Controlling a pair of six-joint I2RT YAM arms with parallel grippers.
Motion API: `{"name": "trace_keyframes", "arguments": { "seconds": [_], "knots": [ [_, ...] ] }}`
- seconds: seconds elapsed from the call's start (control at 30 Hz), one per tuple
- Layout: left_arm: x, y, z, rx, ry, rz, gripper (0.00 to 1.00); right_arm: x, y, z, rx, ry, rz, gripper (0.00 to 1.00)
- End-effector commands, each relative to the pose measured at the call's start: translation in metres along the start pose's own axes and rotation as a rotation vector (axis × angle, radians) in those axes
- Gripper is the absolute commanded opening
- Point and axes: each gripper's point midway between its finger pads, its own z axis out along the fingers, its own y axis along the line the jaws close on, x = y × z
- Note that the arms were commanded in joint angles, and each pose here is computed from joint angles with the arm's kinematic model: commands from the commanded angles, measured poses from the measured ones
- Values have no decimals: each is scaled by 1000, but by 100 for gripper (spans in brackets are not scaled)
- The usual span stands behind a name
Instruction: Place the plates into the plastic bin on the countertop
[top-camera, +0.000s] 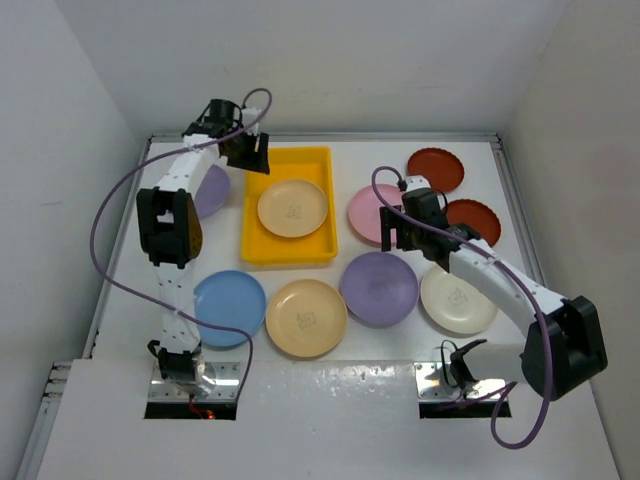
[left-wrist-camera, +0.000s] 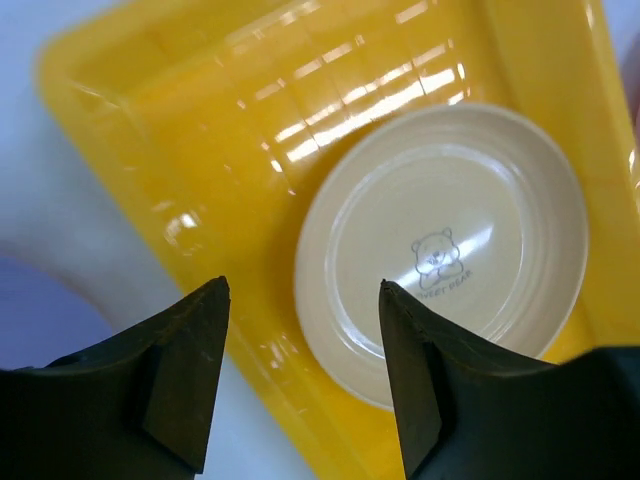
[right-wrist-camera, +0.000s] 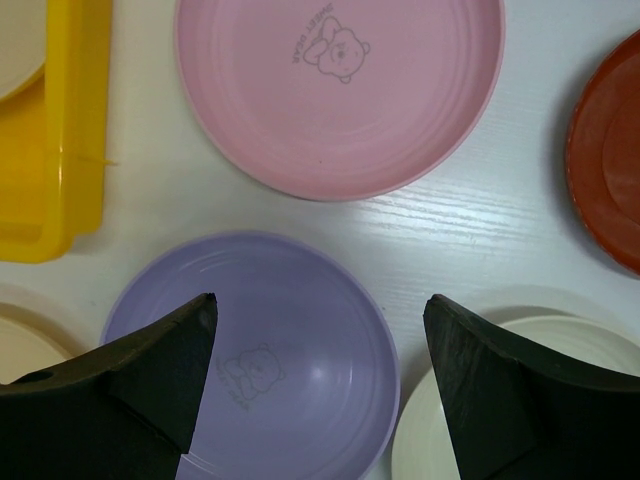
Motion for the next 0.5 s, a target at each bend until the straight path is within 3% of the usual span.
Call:
{"name": "trace_keyframes", "arguments": {
  "seconds": [0.0,0.1,0.2,0.27,0.47],
  "knots": [
    [-58,32,-58,-48,-208,-28,66,-13,5,4,-1,8,11,83],
    [-51,112,-87,-278,-248,-178,69,-17,6,6,8,26,-9,83],
    [-10,195,-101,-494,-206,-340,69,-10,2,8,24,48,-28,83],
    [10,228,-110,-555,-188,-390,69,-6,2,8,27,51,-25,83],
    [81,257,-85,-538,-45,-459,70,-2,9,14,-1,78,-27,83]
  ]
}}
